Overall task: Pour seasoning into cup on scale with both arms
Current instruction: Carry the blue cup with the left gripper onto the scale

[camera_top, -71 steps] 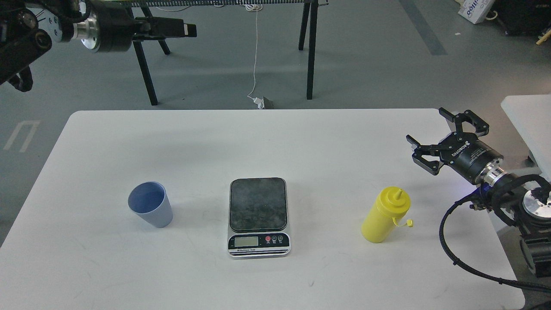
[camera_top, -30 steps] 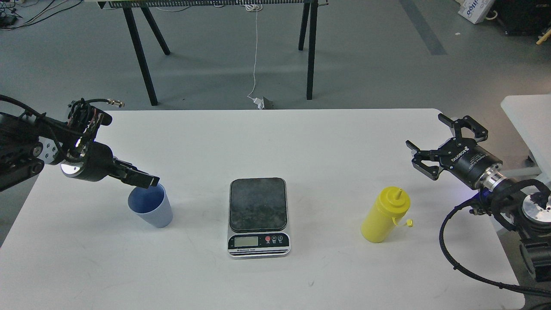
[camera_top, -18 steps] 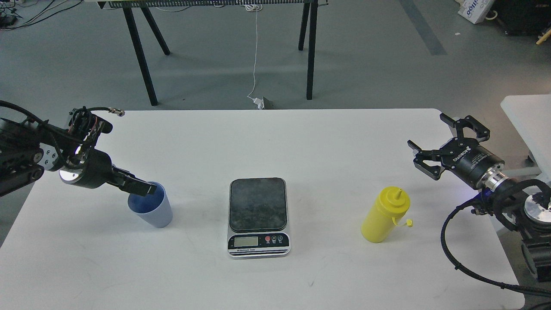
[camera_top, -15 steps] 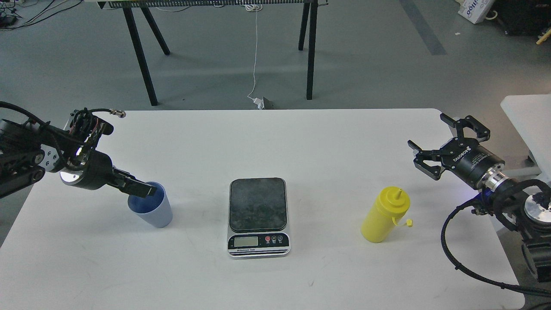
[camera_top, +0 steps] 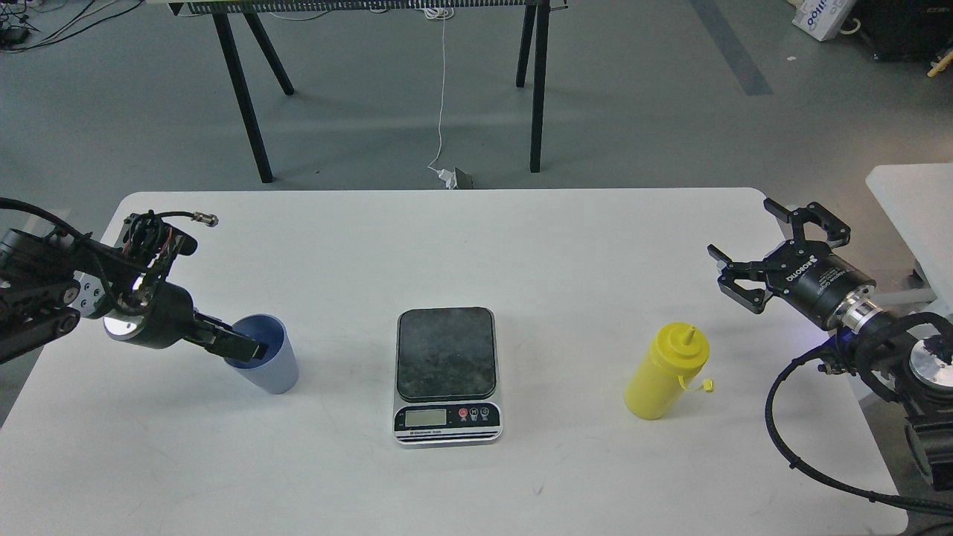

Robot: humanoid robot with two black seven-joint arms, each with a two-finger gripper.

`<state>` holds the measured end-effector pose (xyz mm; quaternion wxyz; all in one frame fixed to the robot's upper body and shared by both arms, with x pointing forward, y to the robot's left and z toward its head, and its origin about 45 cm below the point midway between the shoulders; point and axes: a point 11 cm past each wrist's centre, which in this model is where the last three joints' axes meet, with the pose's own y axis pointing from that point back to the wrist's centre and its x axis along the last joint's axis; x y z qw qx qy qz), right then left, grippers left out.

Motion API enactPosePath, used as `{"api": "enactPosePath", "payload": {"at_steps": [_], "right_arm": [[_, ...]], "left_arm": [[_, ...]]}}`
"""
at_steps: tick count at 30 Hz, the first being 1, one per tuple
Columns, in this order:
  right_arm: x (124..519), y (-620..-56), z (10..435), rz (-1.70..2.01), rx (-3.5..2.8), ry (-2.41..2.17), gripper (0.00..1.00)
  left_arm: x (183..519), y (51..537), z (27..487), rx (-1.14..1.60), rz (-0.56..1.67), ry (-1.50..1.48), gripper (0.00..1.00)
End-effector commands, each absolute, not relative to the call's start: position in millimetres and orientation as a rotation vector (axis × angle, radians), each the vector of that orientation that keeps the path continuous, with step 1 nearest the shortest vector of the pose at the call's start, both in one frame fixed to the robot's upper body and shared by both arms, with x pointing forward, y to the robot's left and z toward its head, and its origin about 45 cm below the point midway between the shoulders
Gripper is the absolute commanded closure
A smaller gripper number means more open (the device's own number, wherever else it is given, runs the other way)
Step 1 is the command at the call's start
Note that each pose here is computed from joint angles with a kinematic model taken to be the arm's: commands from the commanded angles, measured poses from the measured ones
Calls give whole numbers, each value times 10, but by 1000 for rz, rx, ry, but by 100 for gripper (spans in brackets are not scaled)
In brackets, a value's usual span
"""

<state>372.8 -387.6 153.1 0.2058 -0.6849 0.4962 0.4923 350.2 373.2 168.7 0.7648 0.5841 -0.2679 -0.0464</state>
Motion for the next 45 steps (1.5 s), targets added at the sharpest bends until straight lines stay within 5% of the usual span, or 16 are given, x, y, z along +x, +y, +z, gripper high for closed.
{"api": "enactPosePath", "payload": {"at_steps": [1,8,15,23,40,45], "right_arm": [[3710,-3884,1511,1377,-1904,1387,2],[3697,-3901,1506,1377,-1901,1391,1],[3685,-3907,1490,1381,-1899,1395,2],[3665,-3923,1472,1384,-1894,1401,2],[3646,-3926,1453,1390,-1890,1402,1],[3645,-3932,1452,1389,-1889,1405,2]], "left_arm": [[3540,3689,1720,1254,-84,-591,1],[3565,3570,1698,1224,-82,-590,10],[3542,3581,1670,1232,-96,-588,33],[3484,3638,1593,1246,-106,-567,96],[3668,3629,1828,1249,-62,-620,100],[3964,3515,2259,1243,-12,-723,100]]}}
